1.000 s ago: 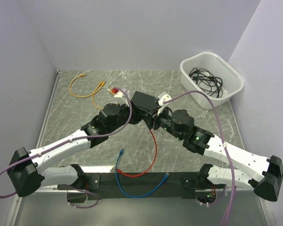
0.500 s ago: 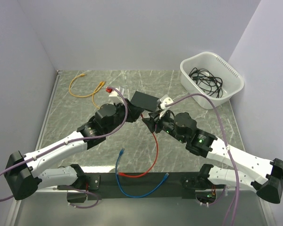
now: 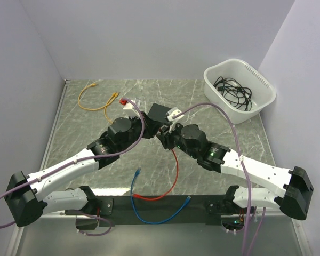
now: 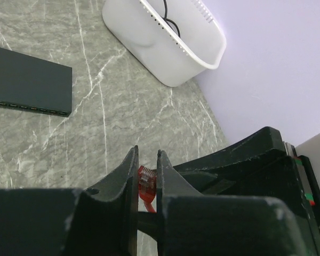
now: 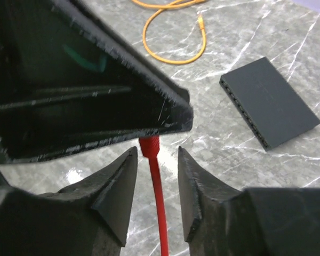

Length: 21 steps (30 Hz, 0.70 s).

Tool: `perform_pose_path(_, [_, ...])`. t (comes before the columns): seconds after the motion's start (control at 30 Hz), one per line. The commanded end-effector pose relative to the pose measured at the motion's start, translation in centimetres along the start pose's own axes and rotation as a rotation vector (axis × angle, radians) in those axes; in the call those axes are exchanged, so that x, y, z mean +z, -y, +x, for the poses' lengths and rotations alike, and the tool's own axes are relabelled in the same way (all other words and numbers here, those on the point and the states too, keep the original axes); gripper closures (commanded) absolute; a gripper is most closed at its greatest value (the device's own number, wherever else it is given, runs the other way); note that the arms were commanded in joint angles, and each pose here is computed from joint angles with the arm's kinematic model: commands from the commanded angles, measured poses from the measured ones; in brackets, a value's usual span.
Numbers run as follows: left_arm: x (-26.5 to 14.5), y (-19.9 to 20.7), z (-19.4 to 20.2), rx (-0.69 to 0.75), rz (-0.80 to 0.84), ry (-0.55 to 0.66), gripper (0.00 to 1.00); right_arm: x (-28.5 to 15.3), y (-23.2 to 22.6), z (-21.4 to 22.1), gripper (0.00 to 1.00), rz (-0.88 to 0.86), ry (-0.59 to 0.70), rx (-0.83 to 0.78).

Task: Insert the plug into the switch port

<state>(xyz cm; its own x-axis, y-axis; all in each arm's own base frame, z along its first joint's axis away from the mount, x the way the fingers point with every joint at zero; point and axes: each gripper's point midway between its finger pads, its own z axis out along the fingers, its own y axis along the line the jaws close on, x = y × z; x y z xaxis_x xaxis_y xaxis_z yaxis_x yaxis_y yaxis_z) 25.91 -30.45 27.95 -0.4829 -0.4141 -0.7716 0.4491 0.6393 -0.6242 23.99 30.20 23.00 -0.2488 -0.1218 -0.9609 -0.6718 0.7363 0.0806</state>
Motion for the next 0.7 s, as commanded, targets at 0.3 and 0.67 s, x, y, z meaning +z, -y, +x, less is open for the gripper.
perform_pose_path(0.3, [-1.3,3.3,-2.3,-0.032,0.129,0.058,0.98,-0.2,-0.7,-5.8,1.00,-0.016,0.186,0.044])
perform_pose_path(0.67, [-3.7,3.3,-4.4,0.006,0.171,0.184,0.20,-2.2,-1.3,-6.8,1.00,-0.145,0.225,0.100])
